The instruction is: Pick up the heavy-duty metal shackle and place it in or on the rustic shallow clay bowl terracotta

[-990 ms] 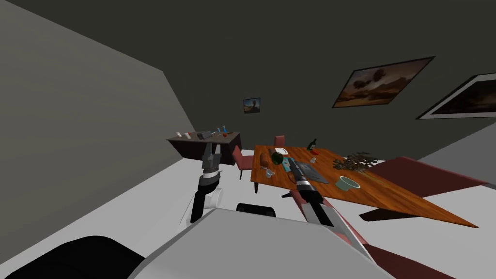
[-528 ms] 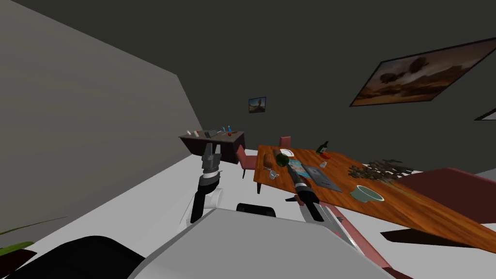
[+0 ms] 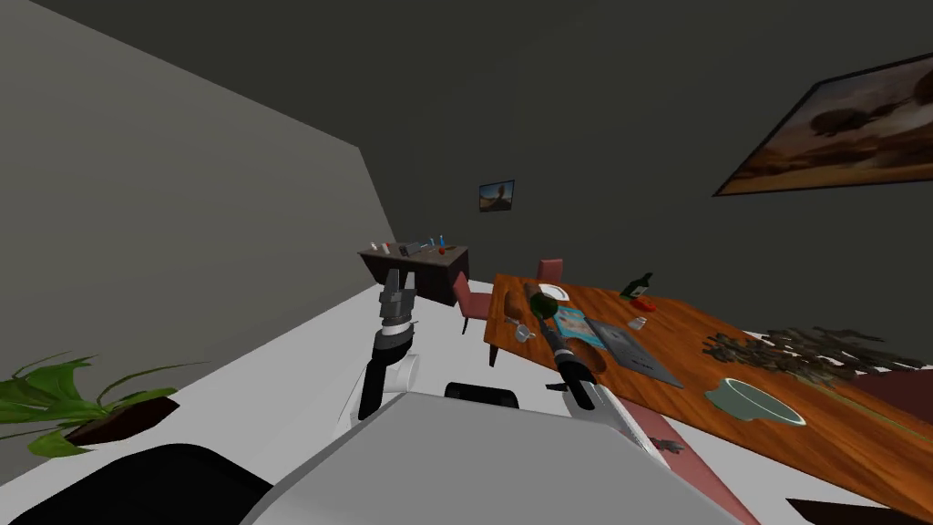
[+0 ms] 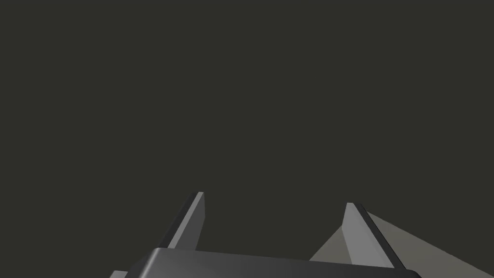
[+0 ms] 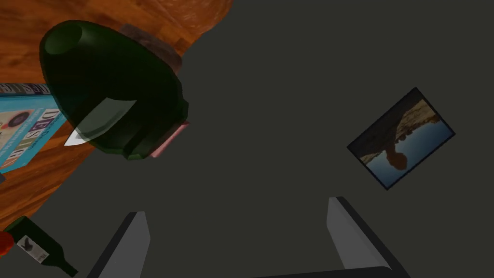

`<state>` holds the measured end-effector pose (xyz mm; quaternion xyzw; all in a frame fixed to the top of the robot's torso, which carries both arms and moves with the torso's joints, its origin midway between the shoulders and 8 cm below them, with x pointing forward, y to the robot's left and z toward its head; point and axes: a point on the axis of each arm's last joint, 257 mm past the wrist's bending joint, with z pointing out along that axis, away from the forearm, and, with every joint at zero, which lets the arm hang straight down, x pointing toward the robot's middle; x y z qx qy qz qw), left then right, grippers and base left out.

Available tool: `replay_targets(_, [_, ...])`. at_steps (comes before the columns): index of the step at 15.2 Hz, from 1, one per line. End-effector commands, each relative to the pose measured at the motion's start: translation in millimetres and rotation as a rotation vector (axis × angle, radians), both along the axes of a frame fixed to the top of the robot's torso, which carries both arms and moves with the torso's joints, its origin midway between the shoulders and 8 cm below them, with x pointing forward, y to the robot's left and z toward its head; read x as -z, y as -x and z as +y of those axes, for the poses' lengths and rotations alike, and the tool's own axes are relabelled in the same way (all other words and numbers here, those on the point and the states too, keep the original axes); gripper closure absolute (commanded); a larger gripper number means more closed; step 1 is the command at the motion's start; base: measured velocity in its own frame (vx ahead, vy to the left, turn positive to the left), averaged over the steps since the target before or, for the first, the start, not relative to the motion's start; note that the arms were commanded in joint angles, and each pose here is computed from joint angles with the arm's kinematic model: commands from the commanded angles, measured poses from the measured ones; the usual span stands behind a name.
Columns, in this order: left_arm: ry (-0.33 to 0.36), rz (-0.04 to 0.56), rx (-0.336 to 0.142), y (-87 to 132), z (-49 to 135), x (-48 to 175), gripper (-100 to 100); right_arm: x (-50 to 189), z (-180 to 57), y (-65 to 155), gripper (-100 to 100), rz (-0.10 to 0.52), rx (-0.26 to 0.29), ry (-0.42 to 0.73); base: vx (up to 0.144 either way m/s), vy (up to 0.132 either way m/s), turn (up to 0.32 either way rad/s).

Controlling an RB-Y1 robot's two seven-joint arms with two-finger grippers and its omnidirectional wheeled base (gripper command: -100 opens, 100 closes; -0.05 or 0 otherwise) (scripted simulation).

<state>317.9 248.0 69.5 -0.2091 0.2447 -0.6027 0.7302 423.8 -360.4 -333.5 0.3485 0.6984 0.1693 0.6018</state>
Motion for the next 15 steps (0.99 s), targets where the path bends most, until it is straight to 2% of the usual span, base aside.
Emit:
replay_targets(1, [0.0, 0.0, 0.0, 0.0, 0.0, 0.0, 0, 23.4, -8.3, 9.3, -100, 0.069, 0.02, 0.044, 0.0, 0.016, 0.249])
replay_targets(2, [0.0, 0.0, 0.0, 0.0, 0.0, 0.0, 0, 23.4, -8.4, 9.3, -100, 0.07, 0.018, 0.05, 0.002, 0.009, 0.1])
replay_targets(3, [0.0, 0.0, 0.0, 0.0, 0.0, 0.0, 0, 42.5, -17.7, 13.5, -100, 0.125, 0.041, 0.081, 0.001, 0.02, 0.212])
replay_targets(5, [0.0, 0.0, 0.0, 0.0, 0.0, 0.0, 0, 50.8, -20.2, 17.6, -100, 0.15, 0.041, 0.105, 0.001, 0.016, 0.188])
replay_targets(6, [0.0, 0.0, 0.0, 0.0, 0.0, 0.0, 0, 62.4, -30.3, 20.4, -100, 0.194, 0.068, 0.137, 0.0, 0.015, 0.21])
replay_targets(8, [0.0, 0.0, 0.0, 0.0, 0.0, 0.0, 0, 76.5, -32.2, 27.6, -100, 0.23, 0.063, 0.161, 0.003, 0.012, 0.166])
replay_targets(9, [0.0, 0.0, 0.0, 0.0, 0.0, 0.0, 0, 83.3, -42.1, 29.3, -100, 0.264, 0.091, 0.19, 0.004, 0.017, 0.192])
replay_targets(11, [0.0, 0.0, 0.0, 0.0, 0.0, 0.0, 0, 100.1, -44.2, 39.2, -100, 0.309, 0.084, 0.219, 0.003, 0.015, 0.172])
replay_targets(12, [0.0, 0.0, 0.0, 0.0, 0.0, 0.0, 0, 108.3, -54.1, 42.8, -100, 0.347, 0.109, 0.252, 0.004, 0.017, 0.279])
replay_targets(15, [0.0, 0.0, 0.0, 0.0, 0.0, 0.0, 0, 121.6, -56.2, 51.9, -100, 0.385, 0.102, 0.279, 0.005, 0.007, 0.109])
